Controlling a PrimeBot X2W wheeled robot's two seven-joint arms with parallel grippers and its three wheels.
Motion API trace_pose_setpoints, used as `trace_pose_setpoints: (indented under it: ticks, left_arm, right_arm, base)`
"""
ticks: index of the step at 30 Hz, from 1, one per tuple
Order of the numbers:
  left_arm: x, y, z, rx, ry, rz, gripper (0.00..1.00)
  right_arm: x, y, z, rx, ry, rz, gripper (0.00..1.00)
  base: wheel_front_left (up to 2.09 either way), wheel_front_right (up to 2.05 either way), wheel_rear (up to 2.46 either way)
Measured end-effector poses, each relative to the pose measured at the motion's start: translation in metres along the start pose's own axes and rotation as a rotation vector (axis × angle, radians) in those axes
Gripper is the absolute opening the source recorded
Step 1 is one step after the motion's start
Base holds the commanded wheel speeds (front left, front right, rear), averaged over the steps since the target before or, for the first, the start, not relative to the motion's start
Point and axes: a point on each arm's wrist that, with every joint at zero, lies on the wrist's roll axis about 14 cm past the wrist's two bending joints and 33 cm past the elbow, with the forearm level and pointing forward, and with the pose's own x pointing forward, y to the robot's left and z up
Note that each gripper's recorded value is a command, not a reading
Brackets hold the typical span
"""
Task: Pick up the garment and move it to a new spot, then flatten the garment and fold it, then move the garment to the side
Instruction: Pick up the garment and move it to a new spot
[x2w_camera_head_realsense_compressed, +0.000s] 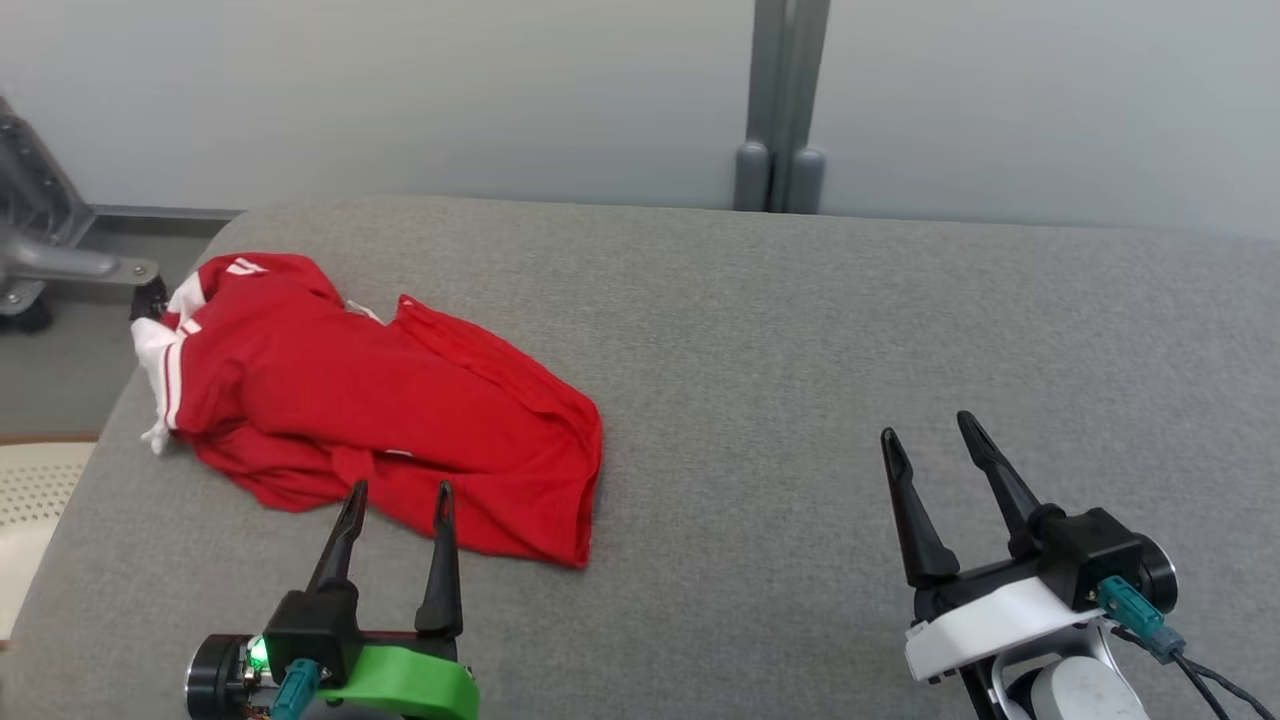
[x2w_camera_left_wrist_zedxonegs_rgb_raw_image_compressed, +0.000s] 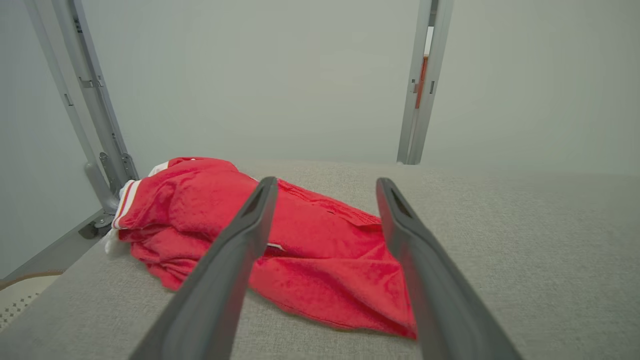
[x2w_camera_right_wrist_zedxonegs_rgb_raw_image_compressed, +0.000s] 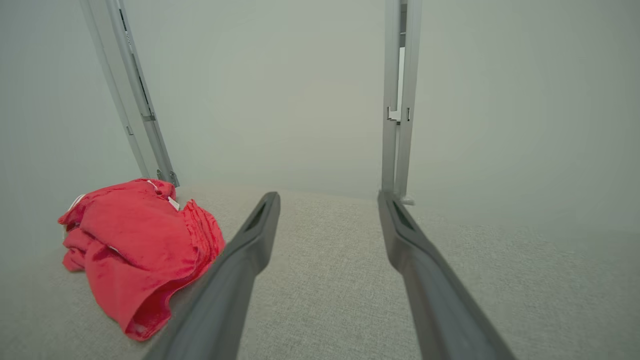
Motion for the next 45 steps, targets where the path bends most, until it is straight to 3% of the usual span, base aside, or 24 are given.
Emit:
trace_pose_setpoints:
  ticks: [11,21,36,45]
  left_arm:
    - [-0.043,0.062,0.017,0.047,-0.043,0.206,1.0]
    - [-0.073,0.093,0.024,0.066,-0.061,0.32,1.0]
    - [-0.071,0.102,0.023,0.073,-0.049,0.353,1.0]
    - [-0.027,0.123,0.023,0.179,-0.007,0.314,1.0]
  right_arm:
    - [0.027,0.067,-0.005,0.069,0.005,0.203,1.0]
    - [0.037,0.107,-0.008,0.092,0.012,0.319,1.0]
    - [0.043,0.107,-0.017,0.089,0.03,0.327,1.0]
    - [0.064,0.08,-0.026,0.027,0.016,0.272,1.0]
  base:
    - [0.0,0.0,0.0]
    - [0.0,0.0,0.0]
    - [0.0,0.0,0.0]
    - [0.0,0.0,0.0]
